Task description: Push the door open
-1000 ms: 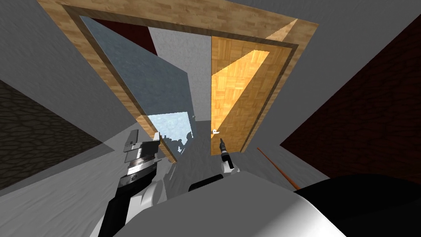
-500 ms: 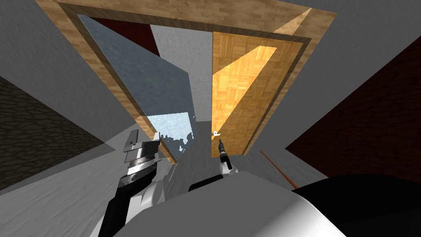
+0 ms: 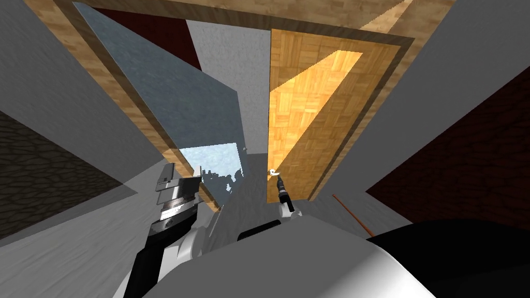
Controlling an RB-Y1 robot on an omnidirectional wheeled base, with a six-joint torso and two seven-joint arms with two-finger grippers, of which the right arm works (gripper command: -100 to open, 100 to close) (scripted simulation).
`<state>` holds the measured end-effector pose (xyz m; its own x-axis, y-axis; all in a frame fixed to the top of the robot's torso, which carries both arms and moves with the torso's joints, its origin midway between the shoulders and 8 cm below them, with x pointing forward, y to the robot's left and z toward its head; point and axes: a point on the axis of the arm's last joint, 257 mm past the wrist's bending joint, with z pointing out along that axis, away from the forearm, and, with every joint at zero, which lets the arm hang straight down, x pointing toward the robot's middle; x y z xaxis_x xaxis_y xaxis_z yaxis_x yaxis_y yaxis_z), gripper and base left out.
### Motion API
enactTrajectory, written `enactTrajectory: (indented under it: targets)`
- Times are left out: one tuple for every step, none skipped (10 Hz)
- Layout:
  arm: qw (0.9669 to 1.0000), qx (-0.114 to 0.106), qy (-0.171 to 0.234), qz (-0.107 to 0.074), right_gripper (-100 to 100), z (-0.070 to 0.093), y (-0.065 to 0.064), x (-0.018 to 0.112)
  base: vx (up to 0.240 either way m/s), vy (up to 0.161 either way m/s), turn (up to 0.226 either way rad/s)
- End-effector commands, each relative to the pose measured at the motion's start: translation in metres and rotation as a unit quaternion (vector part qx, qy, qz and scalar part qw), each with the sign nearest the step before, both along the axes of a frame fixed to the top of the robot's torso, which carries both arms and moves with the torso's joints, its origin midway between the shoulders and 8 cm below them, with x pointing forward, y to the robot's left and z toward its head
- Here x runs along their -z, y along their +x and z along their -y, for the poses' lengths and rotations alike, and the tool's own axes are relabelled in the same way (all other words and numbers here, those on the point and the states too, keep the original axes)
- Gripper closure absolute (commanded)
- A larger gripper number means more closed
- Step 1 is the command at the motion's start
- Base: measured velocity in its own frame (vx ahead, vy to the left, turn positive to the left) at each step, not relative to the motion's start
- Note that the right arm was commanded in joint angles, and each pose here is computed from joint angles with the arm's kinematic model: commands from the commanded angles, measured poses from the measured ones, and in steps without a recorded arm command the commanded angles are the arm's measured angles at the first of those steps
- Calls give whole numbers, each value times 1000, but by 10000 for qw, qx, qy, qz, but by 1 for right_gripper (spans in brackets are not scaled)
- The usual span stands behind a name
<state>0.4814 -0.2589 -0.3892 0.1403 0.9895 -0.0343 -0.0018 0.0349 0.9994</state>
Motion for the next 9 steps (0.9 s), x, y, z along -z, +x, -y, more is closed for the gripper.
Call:
enactTrajectory:
  targets:
    - [10000, 18, -1, 2, -100, 3, 0, 0, 208, -36, 24]
    - [10000, 28, 38, -4, -100, 1, 0, 0, 201, -13, 28]
    - [10000, 31, 77, -8, -100, -2, 0, 1, 203, -24, 19]
    - [9999, 33, 138, -13, -100, -7, 0, 2, 200, -29, 17]
    - [9999, 32, 102, -9, -100, -4, 0, 1, 89, -12, 7]
    - [9999, 32, 102, -9, 100, -4, 0, 1, -12, 2, -5]
    - [9999, 32, 102, -9, 100, -4, 0, 1, -29, 3, 4]
    - [9999, 32, 102, -9, 100, -4, 0, 1, -14, 0, 11]
    - [9999, 32, 102, -9, 100, -4, 0, 1, 0, 0, 0]
